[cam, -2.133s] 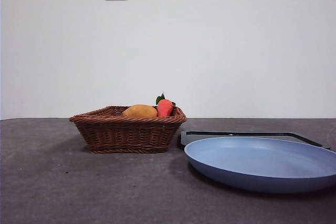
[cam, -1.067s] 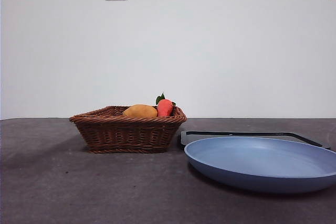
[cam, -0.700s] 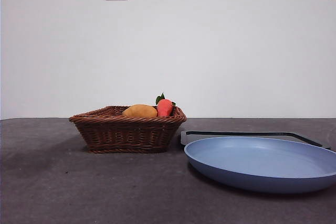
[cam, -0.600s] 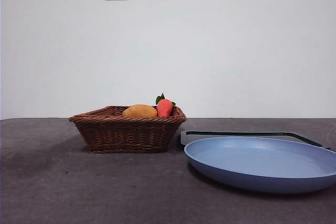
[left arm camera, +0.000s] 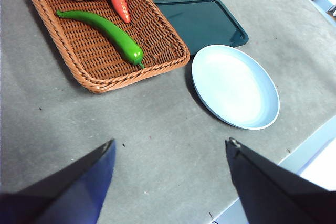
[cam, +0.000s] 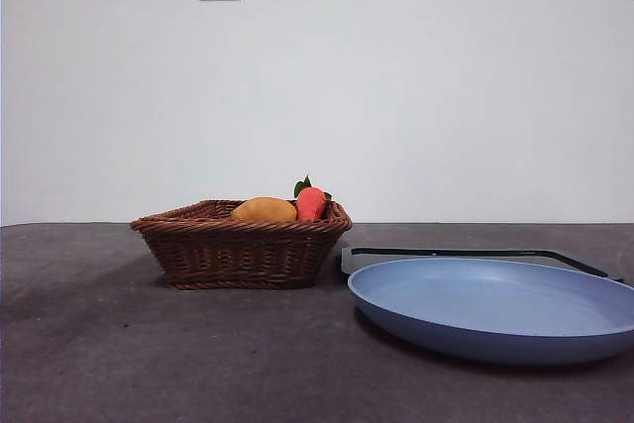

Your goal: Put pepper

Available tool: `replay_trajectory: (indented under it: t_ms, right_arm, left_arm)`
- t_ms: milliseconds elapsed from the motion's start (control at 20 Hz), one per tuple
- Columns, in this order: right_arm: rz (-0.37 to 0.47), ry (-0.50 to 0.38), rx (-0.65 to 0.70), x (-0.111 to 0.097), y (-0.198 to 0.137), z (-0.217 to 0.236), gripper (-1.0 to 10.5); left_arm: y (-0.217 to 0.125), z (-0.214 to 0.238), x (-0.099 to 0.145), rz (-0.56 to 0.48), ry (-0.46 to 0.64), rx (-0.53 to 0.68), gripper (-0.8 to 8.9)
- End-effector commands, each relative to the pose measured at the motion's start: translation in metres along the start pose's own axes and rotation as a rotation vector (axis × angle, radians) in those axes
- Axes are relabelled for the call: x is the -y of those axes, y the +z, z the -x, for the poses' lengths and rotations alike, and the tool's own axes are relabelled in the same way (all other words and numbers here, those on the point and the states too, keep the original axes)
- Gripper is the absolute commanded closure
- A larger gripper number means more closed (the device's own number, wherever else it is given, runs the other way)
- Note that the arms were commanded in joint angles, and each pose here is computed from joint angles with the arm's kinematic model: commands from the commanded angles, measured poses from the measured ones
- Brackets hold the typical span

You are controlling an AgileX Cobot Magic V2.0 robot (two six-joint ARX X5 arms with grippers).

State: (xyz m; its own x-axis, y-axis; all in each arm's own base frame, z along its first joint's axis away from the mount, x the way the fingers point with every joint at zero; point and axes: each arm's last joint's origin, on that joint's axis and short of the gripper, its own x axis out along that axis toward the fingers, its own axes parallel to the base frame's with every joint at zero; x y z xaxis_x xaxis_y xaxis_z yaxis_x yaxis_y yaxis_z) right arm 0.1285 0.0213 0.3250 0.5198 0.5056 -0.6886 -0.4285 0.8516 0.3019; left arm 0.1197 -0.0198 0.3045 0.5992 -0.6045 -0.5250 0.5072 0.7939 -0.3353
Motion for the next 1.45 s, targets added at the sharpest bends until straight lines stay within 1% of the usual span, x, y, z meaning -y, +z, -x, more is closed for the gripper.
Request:
replay_trajectory:
  t_ms: [50, 150, 200, 300, 500, 600, 800, 950, 1150, 1250, 1450]
  right_arm:
    - [-0.007, -0.004, 0.003, 0.001, 0.006, -0.001, 6.3]
    - [-0.024, -0.029, -0.020, 0.006, 0.009, -0.008, 6.3]
    - [-0.032, -0.054, -0.039, 0.010, 0.013, -0.014, 6.3]
    - [-0.060, -0.072, -0.090, 0.021, 0.020, -0.030, 6.3]
    - [-0.117, -0.058, -0.213, 0.046, 0.032, -0.076, 6.4]
    - [-0.143, -0.048, -0.281, 0.057, 0.034, -0.100, 6.4]
    - [-0.178, -0.042, -0.363, 0.079, 0.033, -0.143, 6.4]
    - [-0.174, -0.089, -0.426, 0.092, 0.028, -0.165, 6.4]
    - [-0.181, -0.101, -0.459, 0.099, 0.024, -0.179, 6.4]
    - [-0.184, -0.100, -0.466, 0.102, 0.022, -0.185, 6.7]
    - [-0.182, -0.089, -0.490, 0.102, 0.020, -0.194, 6.9]
  left_arm:
    - [0.005, 0.003, 0.002, -0.021, -0.008, 0.022, 4.35]
    - [0.005, 0.003, 0.002, -0.022, -0.034, 0.024, 4.35]
    - [0.005, 0.003, 0.003, -0.022, -0.050, 0.025, 4.35]
    - [0.006, 0.003, 0.004, -0.024, -0.075, 0.035, 4.35]
    - [0.009, 0.003, 0.004, -0.026, -0.075, 0.060, 4.35]
    - [0.009, 0.003, 0.004, -0.025, -0.075, 0.061, 4.35]
    - [0.009, 0.003, 0.003, -0.025, -0.075, 0.060, 4.35]
    - [0.009, 0.003, 0.004, -0.025, -0.075, 0.061, 4.35]
    - [0.009, 0.003, 0.003, -0.025, -0.074, 0.060, 4.35]
    - [0.009, 0.003, 0.003, -0.025, -0.074, 0.061, 4.35]
    - [0.009, 0.003, 0.003, -0.025, -0.074, 0.060, 4.35]
